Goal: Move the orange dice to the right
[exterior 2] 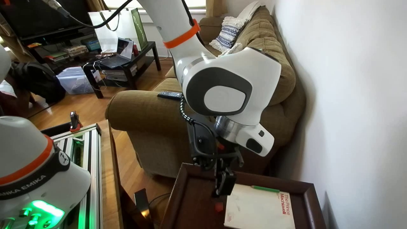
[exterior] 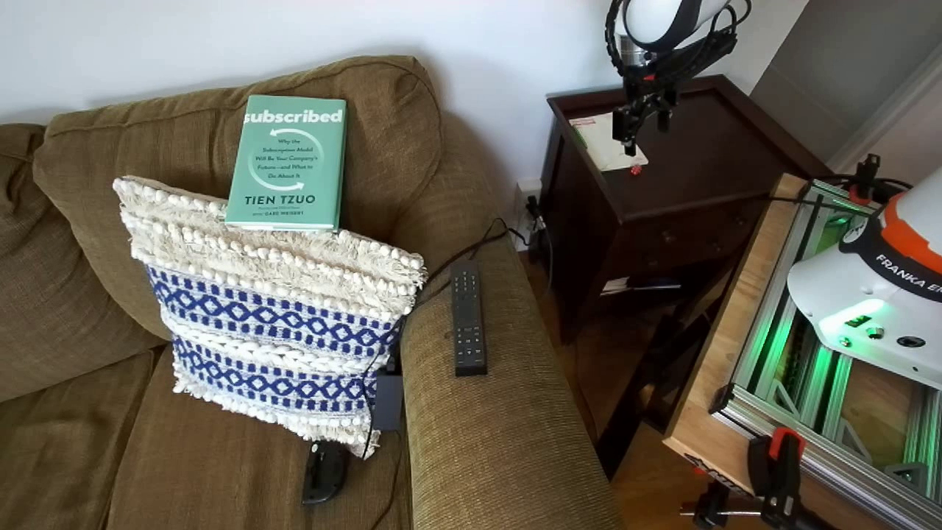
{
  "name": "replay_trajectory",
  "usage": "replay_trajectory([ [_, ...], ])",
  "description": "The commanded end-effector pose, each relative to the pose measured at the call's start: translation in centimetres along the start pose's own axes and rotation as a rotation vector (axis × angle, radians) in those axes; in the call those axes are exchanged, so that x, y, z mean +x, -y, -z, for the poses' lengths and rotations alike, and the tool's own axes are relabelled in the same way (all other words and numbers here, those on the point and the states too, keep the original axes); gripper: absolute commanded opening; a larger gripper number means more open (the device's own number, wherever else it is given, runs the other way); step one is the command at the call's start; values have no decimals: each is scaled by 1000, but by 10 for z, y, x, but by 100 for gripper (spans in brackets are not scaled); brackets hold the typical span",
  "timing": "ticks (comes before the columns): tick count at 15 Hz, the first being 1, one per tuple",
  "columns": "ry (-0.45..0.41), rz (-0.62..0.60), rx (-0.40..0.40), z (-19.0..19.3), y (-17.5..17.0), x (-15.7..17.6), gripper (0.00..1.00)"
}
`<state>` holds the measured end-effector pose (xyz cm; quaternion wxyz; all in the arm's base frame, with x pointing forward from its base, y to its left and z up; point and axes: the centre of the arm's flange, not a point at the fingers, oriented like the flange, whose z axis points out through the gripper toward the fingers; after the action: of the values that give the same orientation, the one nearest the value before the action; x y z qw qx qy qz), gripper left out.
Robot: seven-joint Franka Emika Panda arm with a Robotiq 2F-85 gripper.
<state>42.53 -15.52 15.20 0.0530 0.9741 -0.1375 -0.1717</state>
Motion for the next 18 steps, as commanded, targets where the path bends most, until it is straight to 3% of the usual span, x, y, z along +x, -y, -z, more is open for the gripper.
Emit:
replay_trajectory([
  [1,0,0,0,0,0,0,100],
  [8,21,-9,-30,-21,-6,31,100],
  [18,84,-42,-3,-64,-30,65,100],
])
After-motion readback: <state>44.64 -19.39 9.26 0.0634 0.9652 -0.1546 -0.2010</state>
